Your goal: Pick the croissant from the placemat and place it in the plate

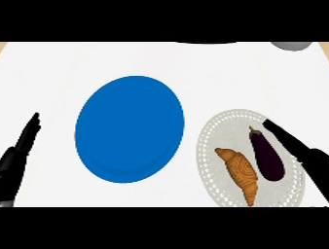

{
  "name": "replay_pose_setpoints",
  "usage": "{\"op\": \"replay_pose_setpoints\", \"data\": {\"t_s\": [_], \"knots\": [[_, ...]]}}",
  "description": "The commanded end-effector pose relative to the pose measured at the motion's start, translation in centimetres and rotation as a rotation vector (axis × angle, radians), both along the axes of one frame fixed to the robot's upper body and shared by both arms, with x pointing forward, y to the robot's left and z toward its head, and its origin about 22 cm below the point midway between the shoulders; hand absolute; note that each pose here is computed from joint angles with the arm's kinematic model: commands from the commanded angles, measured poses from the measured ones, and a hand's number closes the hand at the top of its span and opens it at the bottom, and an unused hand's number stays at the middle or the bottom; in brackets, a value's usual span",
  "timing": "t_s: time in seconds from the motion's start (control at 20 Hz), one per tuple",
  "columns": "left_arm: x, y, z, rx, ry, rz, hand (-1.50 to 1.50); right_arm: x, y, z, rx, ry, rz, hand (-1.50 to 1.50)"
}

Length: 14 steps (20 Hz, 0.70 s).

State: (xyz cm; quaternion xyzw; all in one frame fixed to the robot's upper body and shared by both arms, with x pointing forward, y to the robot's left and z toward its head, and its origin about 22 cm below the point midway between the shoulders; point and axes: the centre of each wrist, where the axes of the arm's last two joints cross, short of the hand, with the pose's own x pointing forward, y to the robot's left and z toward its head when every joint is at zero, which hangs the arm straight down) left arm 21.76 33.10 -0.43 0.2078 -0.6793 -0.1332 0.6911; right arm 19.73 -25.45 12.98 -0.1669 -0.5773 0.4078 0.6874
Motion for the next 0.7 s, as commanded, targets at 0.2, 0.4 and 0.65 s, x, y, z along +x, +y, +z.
{"op": "replay_pose_setpoints", "data": {"t_s": [0.2, 0.4, 0.65], "knots": [[0.0, 0.5, 0.5, -0.006, 0.009, 0.000, 0.00, 1.9, 0.4, -2.1, -0.123, 0.110, 0.095, -1.50], [1.3, -1.5, -0.1, 0.005, -0.009, 0.004, 0.00, 3.9, 2.4, -2.2, -0.133, 0.108, 0.105, -1.50], [0.4, 1.0, 0.2, 0.007, 0.010, 0.016, 0.00, 4.3, 1.2, -5.5, -0.138, 0.158, 0.158, -1.50]]}}
